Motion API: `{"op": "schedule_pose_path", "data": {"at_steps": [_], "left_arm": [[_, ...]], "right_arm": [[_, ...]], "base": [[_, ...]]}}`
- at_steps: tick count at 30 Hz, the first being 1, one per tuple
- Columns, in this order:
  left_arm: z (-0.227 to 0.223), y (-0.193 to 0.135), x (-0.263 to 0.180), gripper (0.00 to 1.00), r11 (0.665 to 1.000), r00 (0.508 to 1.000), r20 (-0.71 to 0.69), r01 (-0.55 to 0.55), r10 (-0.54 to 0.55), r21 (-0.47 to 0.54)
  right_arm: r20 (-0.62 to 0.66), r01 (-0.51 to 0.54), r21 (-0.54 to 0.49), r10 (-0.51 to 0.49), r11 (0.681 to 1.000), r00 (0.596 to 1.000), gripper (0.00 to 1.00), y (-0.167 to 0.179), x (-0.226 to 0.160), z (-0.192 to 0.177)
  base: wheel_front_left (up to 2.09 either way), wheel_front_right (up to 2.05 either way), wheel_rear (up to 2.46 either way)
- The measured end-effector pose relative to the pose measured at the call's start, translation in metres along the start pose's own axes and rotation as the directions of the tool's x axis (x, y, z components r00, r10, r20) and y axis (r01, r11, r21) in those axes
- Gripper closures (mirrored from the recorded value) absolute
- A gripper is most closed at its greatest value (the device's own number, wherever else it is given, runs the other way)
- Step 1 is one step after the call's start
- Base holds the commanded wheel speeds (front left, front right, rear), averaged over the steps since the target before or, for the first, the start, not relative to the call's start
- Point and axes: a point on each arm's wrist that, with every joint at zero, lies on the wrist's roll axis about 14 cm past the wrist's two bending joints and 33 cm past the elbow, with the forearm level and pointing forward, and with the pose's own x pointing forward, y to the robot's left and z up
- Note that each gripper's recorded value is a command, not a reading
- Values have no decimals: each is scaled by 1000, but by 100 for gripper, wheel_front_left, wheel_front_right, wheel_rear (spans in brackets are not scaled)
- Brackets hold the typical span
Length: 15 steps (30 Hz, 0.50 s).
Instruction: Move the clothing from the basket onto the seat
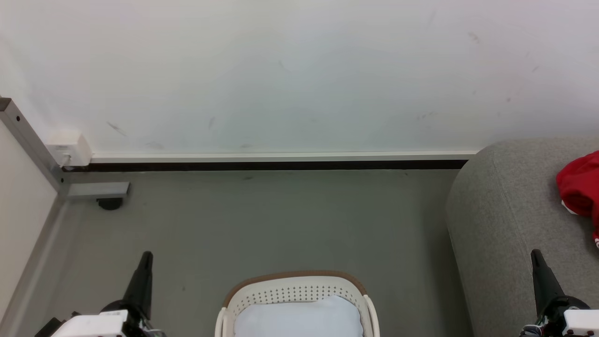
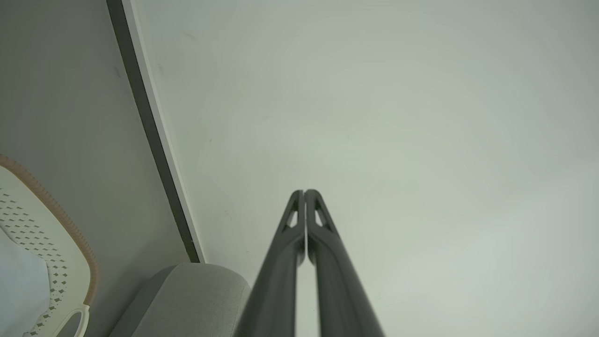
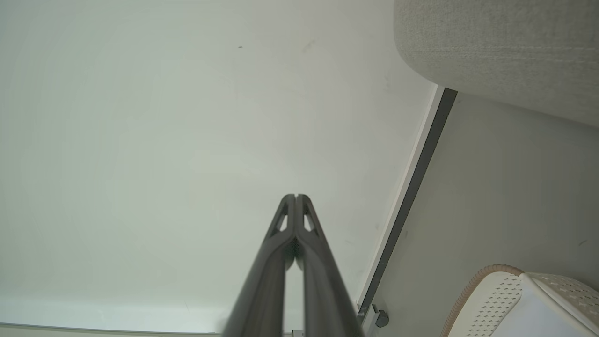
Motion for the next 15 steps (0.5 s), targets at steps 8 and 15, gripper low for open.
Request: {"op": "schedule_pose_path", "data": {"at_steps": [8,15], "left_arm": [[0,0,0,100,1000,1000,0,0,0,0],[0,0,0,100,1000,1000,0,0,0,0]], "right_arm": [[0,0,0,0,1000,1000,100,0,0,0],[0,0,0,0,1000,1000,100,0,0,0]], "base": [[0,0,0],[0,0,0]]}}
